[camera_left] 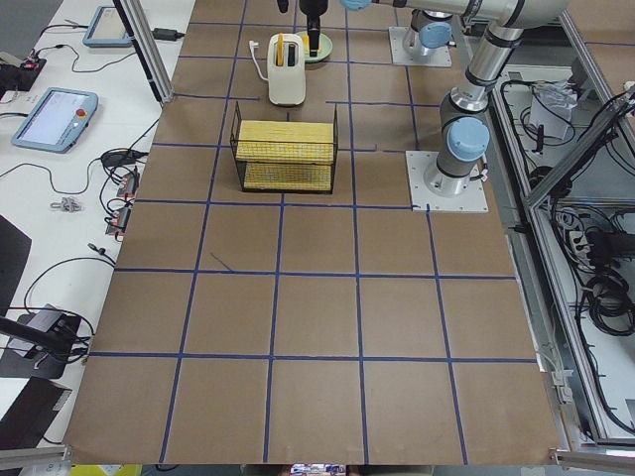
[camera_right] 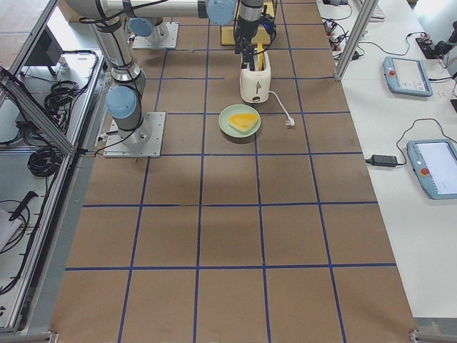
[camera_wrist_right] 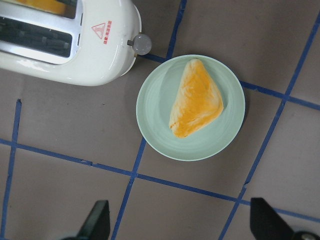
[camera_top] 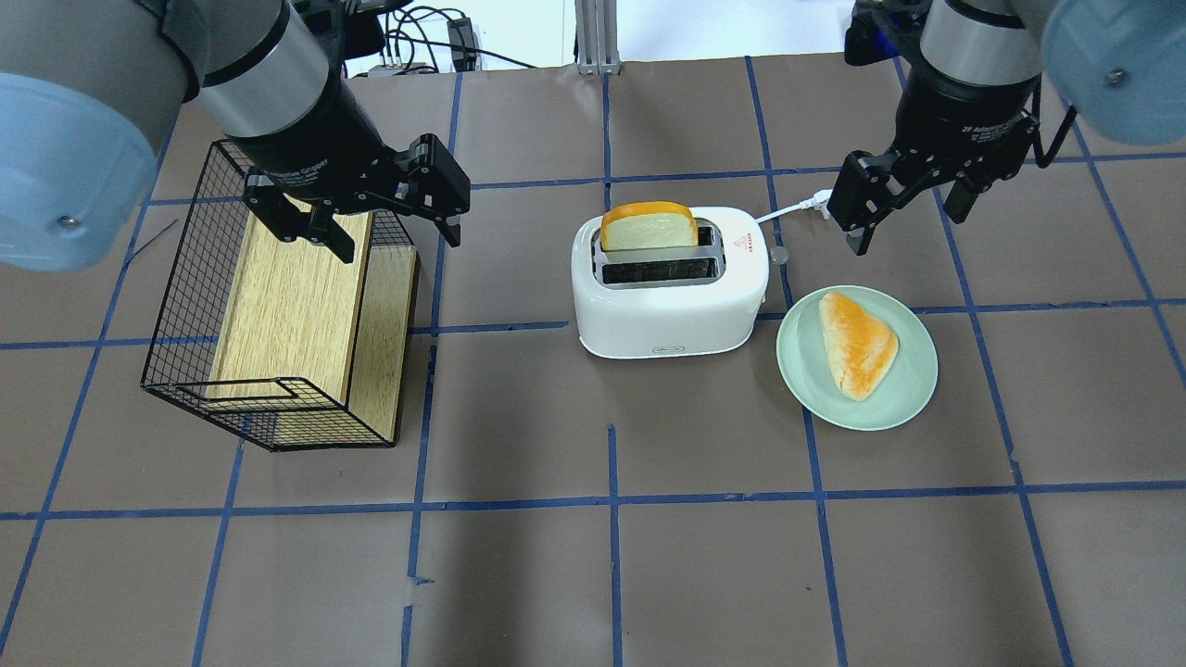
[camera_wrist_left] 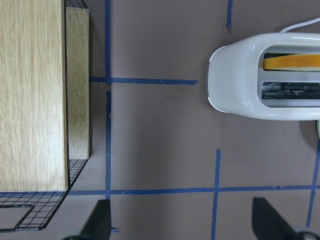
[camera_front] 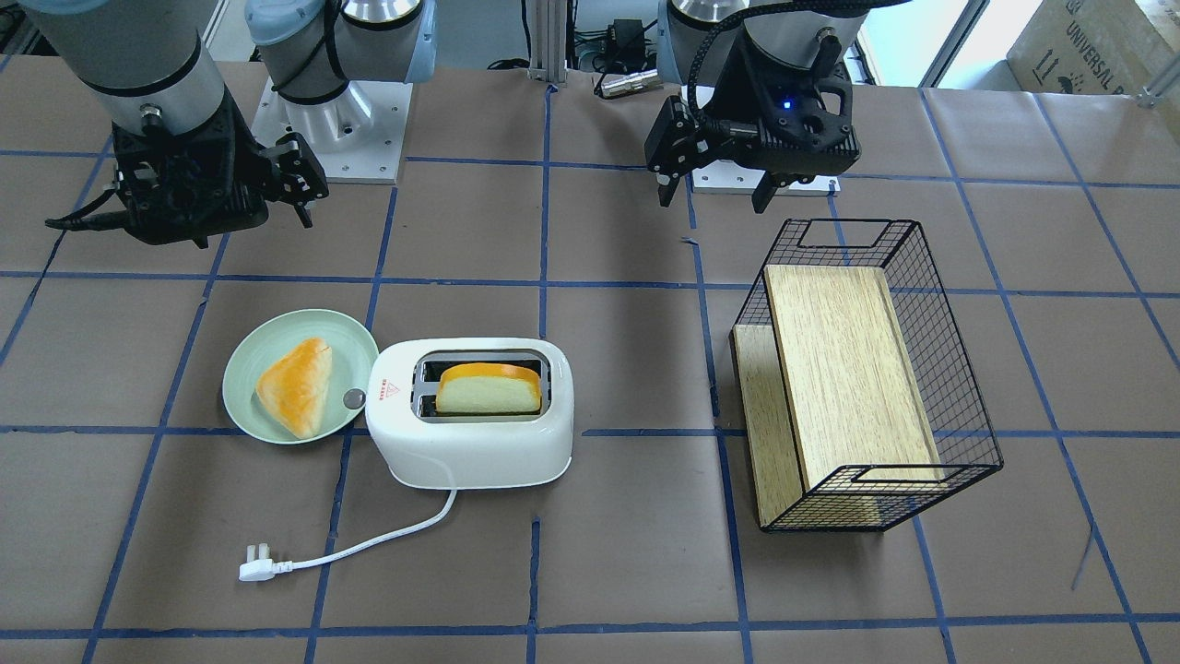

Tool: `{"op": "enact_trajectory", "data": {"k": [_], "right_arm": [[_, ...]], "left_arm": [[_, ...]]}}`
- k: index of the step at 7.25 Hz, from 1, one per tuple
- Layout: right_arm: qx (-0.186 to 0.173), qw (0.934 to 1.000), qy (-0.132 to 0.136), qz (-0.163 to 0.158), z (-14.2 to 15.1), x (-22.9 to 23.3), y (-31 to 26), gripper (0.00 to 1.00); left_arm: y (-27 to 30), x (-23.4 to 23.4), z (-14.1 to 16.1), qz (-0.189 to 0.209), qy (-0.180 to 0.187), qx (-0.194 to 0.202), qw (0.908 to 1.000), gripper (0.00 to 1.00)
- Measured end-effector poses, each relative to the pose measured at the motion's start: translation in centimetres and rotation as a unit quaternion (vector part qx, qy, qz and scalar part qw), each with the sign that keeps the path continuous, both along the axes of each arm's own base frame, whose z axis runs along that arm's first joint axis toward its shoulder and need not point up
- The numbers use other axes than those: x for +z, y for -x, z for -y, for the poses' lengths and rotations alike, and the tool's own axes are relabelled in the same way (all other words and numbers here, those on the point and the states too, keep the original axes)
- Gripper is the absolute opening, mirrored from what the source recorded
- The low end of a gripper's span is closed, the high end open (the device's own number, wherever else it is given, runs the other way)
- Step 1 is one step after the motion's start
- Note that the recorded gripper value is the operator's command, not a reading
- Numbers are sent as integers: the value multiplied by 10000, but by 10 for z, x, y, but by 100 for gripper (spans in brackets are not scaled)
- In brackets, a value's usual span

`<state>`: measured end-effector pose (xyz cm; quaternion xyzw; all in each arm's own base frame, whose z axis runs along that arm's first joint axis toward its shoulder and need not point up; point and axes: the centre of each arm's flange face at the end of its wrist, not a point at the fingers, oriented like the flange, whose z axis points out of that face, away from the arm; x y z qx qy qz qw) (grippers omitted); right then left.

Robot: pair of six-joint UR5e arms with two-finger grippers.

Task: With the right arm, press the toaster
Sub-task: 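Move the right gripper over the toaster toward its lever, then lower the right gripper onto the toaster lever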

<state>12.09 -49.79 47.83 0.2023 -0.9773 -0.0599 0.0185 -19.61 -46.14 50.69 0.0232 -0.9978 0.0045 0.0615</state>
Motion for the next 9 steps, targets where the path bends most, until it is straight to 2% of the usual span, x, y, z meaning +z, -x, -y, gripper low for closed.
{"op": "enact_trajectory", "data": {"k": [1,2,3,4,5,6,7,8,9], "right_arm": [[955,9953,68,130,3,2,0,100],[1939,9806,163,219,12,-5,0,100],[2885,9568,194,306,29,-24,-1,95],[3580,9324,276,405,47,-43,-4,70],[4052,9122,389,472,60,-57,-8,36],[4523,8893,499,453,70,-67,-10,17],[4905,8687,525,446,76,-77,-10,14],[5147,8547,429,520,73,-94,-11,13],[5237,8492,300,609,66,-112,-11,13]], "left_arm": [[0,0,0,0,0,0,10000,100],[0,0,0,0,0,-1,10000,100],[0,0,0,0,0,0,10000,100],[0,0,0,-1,0,0,10000,100],[0,0,0,-3,-1,-2,10000,100],[0,0,0,-2,0,-3,10000,100],[0,0,0,-1,0,-2,10000,100],[0,0,0,0,0,-3,10000,100],[0,0,0,0,0,-3,10000,100]]}}
